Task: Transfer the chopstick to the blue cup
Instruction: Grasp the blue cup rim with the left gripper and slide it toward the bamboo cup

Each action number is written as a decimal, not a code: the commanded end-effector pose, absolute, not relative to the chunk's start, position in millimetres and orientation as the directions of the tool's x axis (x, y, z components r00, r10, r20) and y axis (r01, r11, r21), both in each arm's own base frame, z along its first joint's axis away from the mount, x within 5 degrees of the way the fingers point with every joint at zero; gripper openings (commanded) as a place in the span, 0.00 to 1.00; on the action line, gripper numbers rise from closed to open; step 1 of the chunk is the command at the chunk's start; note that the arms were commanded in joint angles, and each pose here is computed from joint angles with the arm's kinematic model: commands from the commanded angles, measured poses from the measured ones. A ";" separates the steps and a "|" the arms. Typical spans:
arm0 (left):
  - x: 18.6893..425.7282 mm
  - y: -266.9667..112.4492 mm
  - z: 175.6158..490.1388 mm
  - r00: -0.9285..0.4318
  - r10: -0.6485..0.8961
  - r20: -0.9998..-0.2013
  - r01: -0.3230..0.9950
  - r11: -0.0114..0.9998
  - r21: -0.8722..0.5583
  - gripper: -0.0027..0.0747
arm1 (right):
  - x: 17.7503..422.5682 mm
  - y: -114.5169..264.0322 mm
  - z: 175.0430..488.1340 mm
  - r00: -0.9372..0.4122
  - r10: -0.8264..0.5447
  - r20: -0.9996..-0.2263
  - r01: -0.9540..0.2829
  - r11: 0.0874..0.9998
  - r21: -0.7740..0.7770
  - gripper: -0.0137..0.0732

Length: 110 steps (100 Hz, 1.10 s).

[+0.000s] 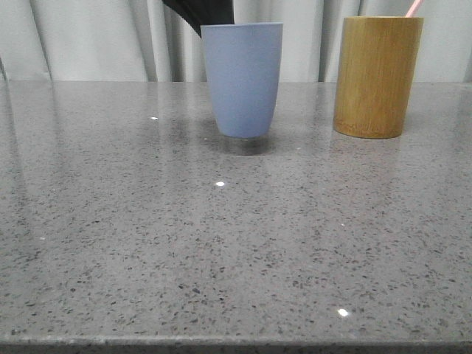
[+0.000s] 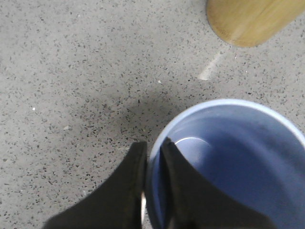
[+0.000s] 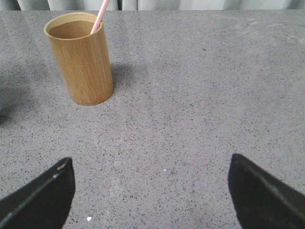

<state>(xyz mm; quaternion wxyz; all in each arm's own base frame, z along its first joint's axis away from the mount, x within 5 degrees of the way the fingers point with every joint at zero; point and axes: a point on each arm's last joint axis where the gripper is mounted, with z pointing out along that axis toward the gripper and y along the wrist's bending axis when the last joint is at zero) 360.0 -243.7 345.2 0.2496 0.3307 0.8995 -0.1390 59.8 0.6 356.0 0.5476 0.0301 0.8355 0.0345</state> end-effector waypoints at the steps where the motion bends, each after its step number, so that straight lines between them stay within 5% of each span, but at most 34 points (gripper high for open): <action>1: 351.1 -243.6 378.8 -0.601 0.471 -0.645 0.668 0.740 -0.081 0.01 | 63.4 0.5 371.1 -0.311 0.081 -0.947 0.003 0.996 0.084 0.90; 80: 359.2 -253.1 356.9 -0.637 0.480 -0.603 0.668 0.735 -0.121 0.02 | 63.4 0.5 371.1 -0.311 0.081 -0.947 0.003 0.996 0.084 0.90; 90: 357.7 -253.2 356.2 -0.646 0.484 -0.591 0.669 0.731 -0.133 0.12 | 63.4 0.5 371.1 -0.311 0.081 -0.947 0.003 0.996 0.084 0.90; 110: 353.4 -251.5 355.9 -0.662 0.500 -0.558 0.671 0.727 -0.145 0.56 | 63.4 0.5 371.1 -0.311 0.081 -0.947 0.003 0.996 0.084 0.90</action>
